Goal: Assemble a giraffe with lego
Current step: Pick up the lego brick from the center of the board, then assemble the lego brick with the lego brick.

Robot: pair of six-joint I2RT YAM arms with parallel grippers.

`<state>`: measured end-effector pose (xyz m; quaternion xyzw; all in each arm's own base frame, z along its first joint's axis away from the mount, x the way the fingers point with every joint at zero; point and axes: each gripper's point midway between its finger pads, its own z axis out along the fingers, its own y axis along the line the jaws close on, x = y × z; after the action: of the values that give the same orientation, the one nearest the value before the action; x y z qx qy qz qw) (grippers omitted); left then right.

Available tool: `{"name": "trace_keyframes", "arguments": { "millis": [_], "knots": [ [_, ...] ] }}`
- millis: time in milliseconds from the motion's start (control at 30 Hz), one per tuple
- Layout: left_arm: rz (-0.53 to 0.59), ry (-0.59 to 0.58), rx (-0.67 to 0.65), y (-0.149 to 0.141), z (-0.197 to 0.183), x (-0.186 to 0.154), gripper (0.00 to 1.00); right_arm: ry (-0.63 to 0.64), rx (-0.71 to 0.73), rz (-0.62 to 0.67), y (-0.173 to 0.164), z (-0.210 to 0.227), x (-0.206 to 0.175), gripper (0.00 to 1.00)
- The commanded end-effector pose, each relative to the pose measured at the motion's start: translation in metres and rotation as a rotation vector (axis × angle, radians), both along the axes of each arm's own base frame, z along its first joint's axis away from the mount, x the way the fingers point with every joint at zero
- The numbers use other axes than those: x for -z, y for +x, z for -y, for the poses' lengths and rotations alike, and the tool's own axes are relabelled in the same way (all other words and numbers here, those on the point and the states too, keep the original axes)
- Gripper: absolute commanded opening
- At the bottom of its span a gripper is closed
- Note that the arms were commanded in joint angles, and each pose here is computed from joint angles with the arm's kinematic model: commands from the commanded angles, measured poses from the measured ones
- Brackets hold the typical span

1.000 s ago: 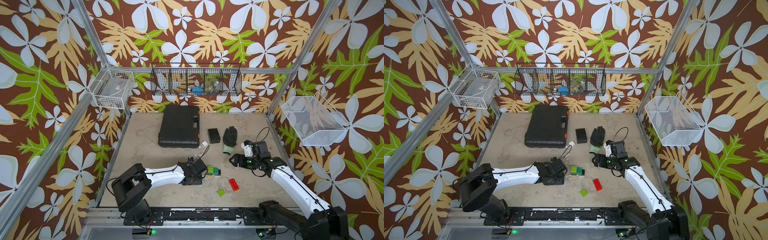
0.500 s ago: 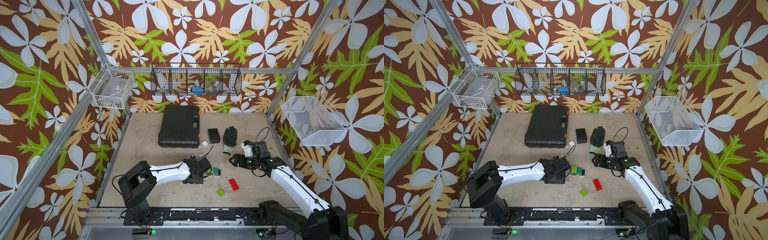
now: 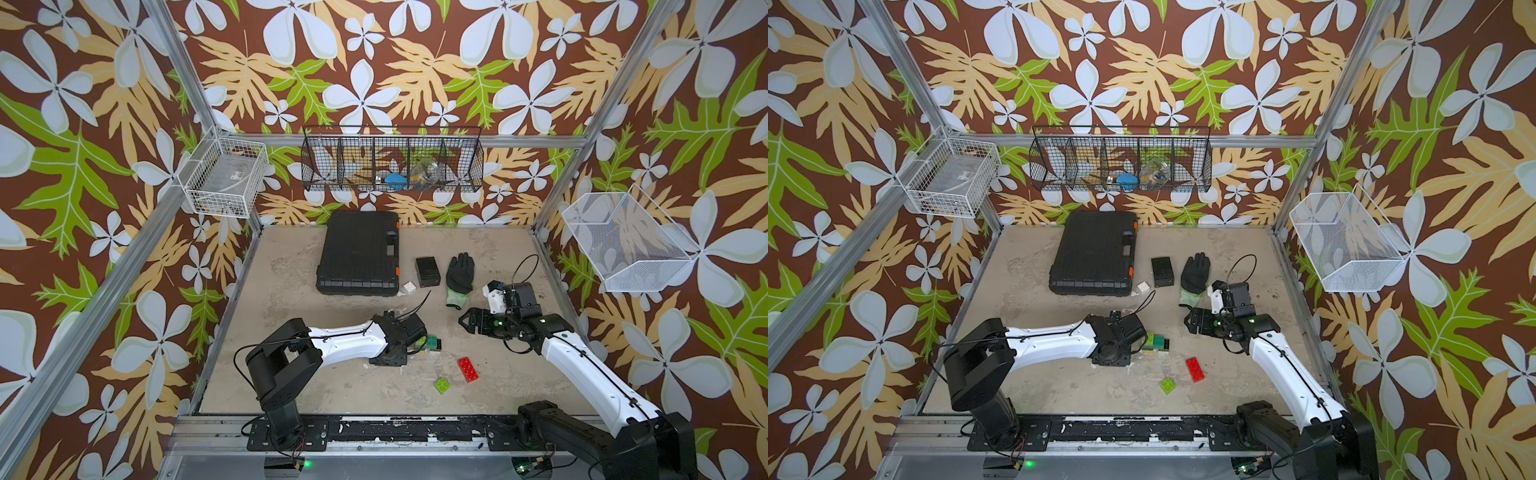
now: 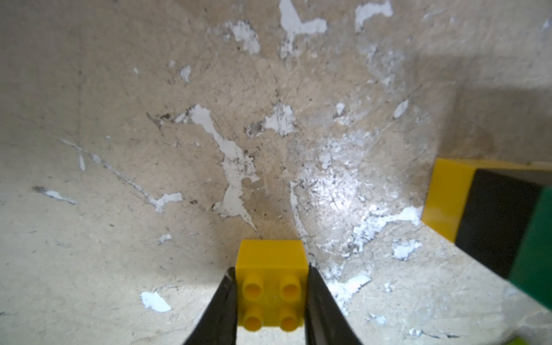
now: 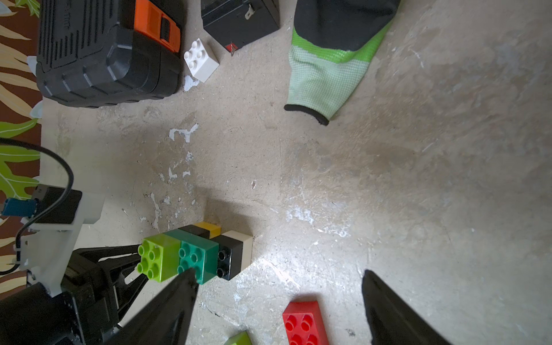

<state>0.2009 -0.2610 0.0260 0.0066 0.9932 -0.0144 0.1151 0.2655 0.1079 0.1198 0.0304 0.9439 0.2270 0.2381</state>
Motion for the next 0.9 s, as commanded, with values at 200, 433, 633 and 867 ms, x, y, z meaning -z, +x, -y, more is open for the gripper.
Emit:
{"name": "trace_keyframes", "arguments": {
  "millis": [200, 433, 633, 867],
  "knots": [
    [0.087, 0.0, -0.009, 0.016, 0.003, -0.069, 0.17, -0.014, -0.006, 0.029, 0.006, 0.001, -0.006, 0.89],
    [0.119, -0.168, 0.03, 0.034, 0.054, -0.136, 0.16, -0.009, -0.002, 0.028, 0.006, 0.001, -0.006, 0.89],
    [0.103, -0.163, 0.086, 0.042, 0.086, -0.135, 0.16, -0.019, -0.002, 0.028, 0.005, 0.002, -0.007, 0.9],
    [0.073, -0.119, 0.123, 0.035, 0.094, -0.12, 0.16, -0.021, -0.003, 0.03, 0.006, 0.002, -0.007, 0.9]
  ]
}}
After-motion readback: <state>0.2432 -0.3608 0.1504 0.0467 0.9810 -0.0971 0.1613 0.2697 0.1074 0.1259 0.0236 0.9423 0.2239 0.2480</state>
